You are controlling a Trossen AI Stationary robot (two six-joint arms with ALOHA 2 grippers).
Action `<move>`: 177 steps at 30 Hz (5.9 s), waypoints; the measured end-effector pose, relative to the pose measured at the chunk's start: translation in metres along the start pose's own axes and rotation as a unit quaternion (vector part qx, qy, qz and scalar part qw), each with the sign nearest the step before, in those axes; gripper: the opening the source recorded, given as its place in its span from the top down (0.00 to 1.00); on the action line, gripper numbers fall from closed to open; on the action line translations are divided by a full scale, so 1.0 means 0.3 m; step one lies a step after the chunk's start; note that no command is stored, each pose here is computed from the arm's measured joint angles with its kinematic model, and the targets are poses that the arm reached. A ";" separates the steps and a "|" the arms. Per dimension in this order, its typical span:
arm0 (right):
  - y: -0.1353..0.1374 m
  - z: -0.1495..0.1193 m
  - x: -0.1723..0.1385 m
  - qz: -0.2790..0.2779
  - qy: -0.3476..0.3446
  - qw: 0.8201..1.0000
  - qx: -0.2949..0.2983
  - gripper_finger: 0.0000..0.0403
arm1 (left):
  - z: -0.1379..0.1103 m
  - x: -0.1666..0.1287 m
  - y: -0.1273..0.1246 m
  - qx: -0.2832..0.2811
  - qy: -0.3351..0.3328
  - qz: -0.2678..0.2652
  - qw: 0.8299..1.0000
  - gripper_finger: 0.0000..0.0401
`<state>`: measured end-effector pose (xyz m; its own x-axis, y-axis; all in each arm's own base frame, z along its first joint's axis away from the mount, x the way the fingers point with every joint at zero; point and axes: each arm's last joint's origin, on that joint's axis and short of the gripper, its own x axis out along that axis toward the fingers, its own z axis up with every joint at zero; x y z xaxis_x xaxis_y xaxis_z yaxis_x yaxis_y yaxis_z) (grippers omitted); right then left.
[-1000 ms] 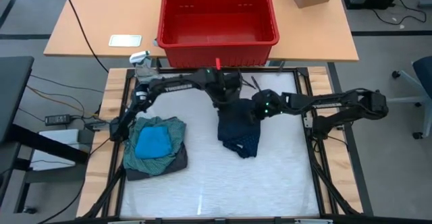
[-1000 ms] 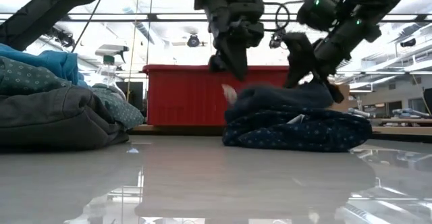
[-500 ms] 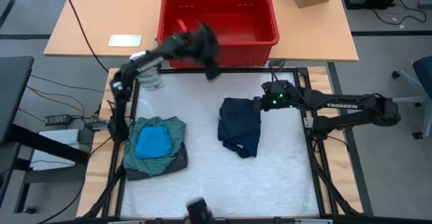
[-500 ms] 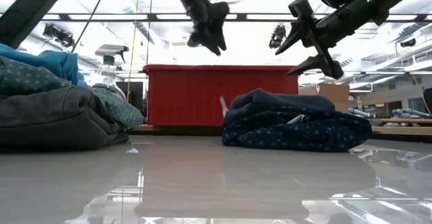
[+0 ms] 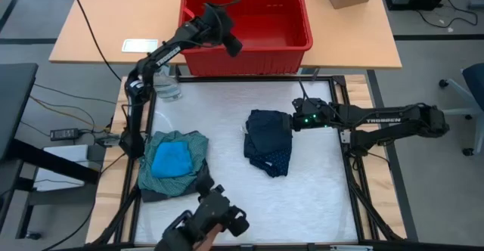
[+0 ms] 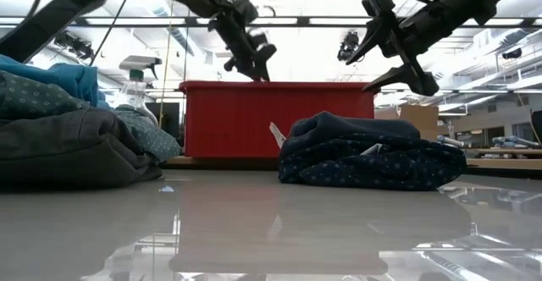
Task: Fold laundry
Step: Put the right stack of clothes into the red bin
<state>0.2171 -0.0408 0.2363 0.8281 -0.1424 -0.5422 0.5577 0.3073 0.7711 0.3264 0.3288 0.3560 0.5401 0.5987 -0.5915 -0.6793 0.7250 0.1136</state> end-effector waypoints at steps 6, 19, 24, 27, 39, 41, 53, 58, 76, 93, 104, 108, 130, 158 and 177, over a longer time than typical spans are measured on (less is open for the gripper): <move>0.009 -0.028 0.000 -0.004 0.004 1.000 0.000 0.39 | -0.033 0.050 -0.033 0.019 0.034 -0.031 0.999 0.57; 0.011 -0.033 0.000 -0.008 -0.008 1.000 -0.002 0.39 | -0.093 0.004 -0.307 0.096 0.131 -0.168 0.972 0.57; 0.010 -0.033 0.000 -0.012 -0.013 1.000 0.017 0.39 | -0.135 -0.015 -0.387 0.131 0.184 -0.180 0.957 0.57; -0.004 -0.032 -0.003 -0.039 -0.034 0.998 0.032 0.39 | -0.147 -0.043 -0.429 0.144 0.204 -0.190 0.950 0.57; -0.082 -0.063 -0.017 -0.157 0.028 0.987 0.013 0.37 | -0.076 -0.235 -0.503 0.138 0.133 -0.221 0.956 0.57; -0.092 -0.060 -0.020 -0.167 0.041 0.985 0.002 0.34 | -0.058 -0.290 -0.507 0.133 0.114 -0.225 0.959 0.55; -0.144 -0.009 -0.011 -0.129 0.100 0.986 -0.031 0.08 | -0.113 -0.553 -0.810 0.088 0.108 -0.321 0.937 0.36; -0.232 -0.039 0.004 -0.154 0.110 0.982 0.003 0.01 | -0.253 -0.409 -0.860 0.015 0.180 -0.281 0.942 0.25; -0.365 -0.086 0.057 -0.083 0.042 0.995 0.037 0.01 | -0.665 -0.140 -0.885 -0.165 0.261 -0.218 0.926 0.16; -0.342 -0.087 0.270 -0.005 0.087 0.996 0.004 0.19 | -0.792 -0.039 -0.928 -0.219 0.186 -0.252 0.924 0.27; -0.265 -0.085 0.305 0.058 0.132 0.989 -0.025 0.80 | -0.788 -0.062 -0.975 -0.194 0.167 -0.322 0.912 0.88; -0.257 -0.079 0.294 0.072 0.149 0.986 -0.011 0.80 | -0.779 -0.069 -0.977 -0.193 0.174 -0.348 0.901 0.90; 0.100 0.122 -0.011 0.285 -0.008 0.958 -0.045 0.80 | -0.351 -0.445 -0.809 -0.151 -0.007 -0.349 0.925 0.89; -0.061 0.995 0.263 0.070 -0.156 0.976 -0.138 0.80 | -0.184 0.066 -0.073 -0.221 -0.052 -0.119 0.966 0.88; -0.267 1.093 0.211 -0.169 -0.181 0.965 -0.082 0.27 | -0.339 0.245 0.103 -0.252 0.031 -0.113 0.961 0.39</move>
<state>0.2435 -0.3829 0.2496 0.5822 -0.5706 -0.5792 0.8079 0.3261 0.4909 0.2946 0.3605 0.2347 0.6818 0.4136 -0.6034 -0.7113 0.5676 -0.4147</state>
